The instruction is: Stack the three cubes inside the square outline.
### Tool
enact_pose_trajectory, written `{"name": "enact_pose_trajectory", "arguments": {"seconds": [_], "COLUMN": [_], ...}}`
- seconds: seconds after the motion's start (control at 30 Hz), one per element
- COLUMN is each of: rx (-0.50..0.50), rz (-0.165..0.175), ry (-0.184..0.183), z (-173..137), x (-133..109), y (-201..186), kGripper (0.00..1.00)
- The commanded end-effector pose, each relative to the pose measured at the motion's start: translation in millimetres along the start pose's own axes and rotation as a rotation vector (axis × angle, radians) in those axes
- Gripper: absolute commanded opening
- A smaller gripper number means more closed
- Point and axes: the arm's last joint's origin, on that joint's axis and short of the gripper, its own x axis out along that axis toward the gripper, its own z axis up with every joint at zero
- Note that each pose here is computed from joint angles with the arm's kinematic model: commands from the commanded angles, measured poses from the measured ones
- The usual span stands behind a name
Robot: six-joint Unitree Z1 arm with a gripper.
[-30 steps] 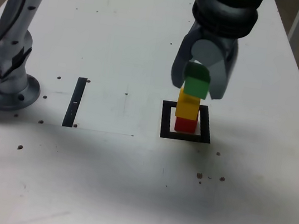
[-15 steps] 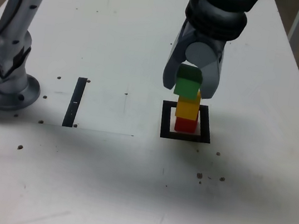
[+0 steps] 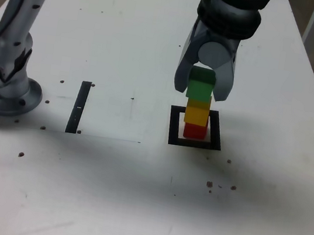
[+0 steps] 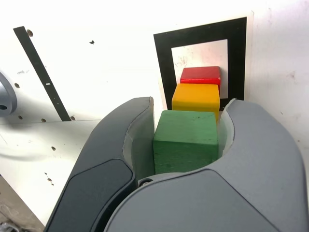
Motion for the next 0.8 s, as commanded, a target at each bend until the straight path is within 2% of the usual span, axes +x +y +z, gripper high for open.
{"name": "enact_pose_trajectory", "arguments": {"seconds": [0.0,0.4,0.47,0.63,0.7,0.77], "rx": [0.002,0.006,0.009,0.023,0.026,0.026], "rz": [-0.003,-0.009,-0.012,-0.015,-0.014,-0.014], "ry": [0.016,0.032,0.032,0.025,0.022,0.021], "z": [2.2,9.8,10.0,10.2,9.6,8.7], "x": [3.6,13.3,14.0,14.5,14.2,13.8], "y": [1.6,3.3,3.6,4.2,4.2,4.2], "kGripper": [0.4,0.41,0.5,0.87,0.93,0.94]}}
